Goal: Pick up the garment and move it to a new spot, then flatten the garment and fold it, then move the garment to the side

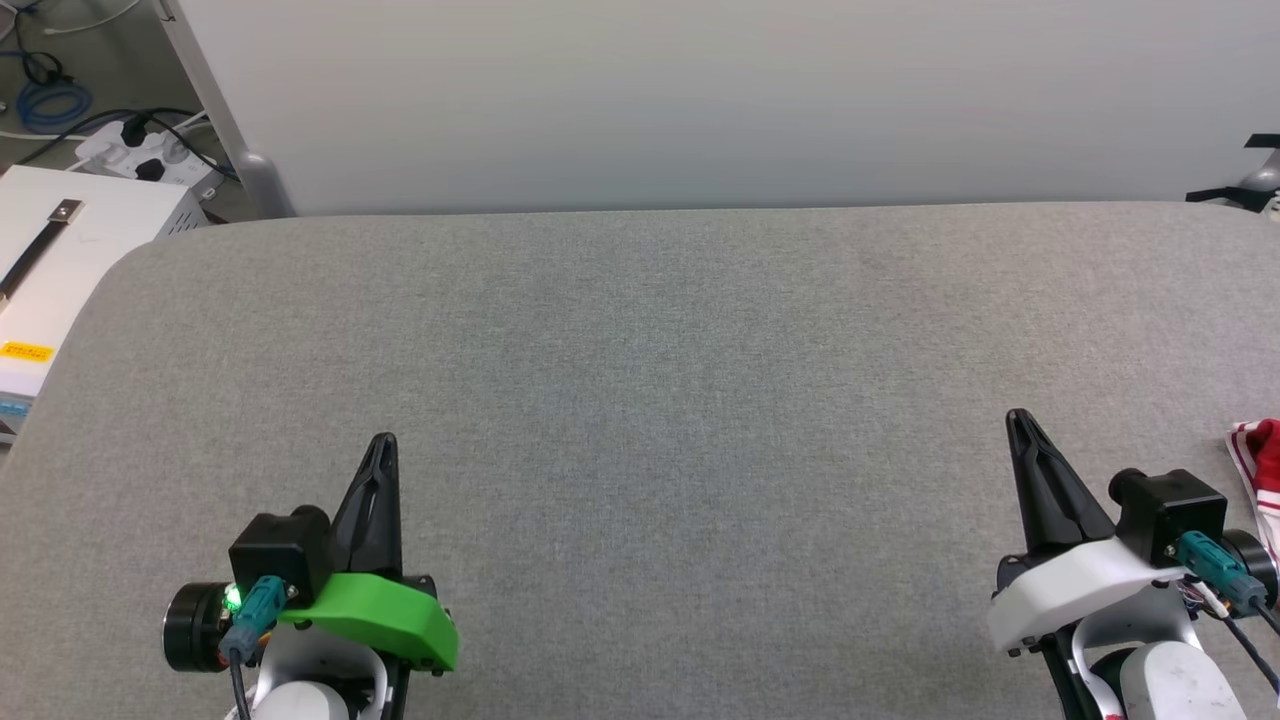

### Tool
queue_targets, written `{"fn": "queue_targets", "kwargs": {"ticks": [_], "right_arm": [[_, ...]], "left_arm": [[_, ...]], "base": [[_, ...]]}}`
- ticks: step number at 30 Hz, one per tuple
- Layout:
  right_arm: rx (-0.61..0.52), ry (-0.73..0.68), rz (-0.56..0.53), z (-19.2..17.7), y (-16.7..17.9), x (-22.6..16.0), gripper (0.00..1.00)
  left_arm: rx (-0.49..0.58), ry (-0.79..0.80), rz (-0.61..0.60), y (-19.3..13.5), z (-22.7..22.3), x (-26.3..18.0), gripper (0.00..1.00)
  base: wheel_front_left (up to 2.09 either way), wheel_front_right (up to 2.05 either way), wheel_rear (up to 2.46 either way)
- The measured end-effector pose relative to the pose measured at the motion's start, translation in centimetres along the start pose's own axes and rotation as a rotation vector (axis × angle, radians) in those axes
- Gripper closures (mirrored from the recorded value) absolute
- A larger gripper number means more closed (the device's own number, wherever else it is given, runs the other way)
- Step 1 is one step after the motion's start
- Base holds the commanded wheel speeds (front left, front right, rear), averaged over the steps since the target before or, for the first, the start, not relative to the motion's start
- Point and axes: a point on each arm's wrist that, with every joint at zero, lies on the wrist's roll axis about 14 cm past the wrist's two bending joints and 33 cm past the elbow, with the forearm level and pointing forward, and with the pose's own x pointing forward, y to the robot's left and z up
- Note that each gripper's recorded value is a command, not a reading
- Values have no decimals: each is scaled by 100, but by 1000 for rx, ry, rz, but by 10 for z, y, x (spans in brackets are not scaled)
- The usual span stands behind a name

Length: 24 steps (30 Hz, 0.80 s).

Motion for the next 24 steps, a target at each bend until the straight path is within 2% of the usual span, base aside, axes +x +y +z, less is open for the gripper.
{"fn": "queue_targets", "kwargs": {"ticks": [24], "right_arm": [[-37, 31, -4, -2, 1, -4, 100]], "left_arm": [[49, 25, 20, 2, 2, -1, 100]], "base": [[0, 0, 0]]}}
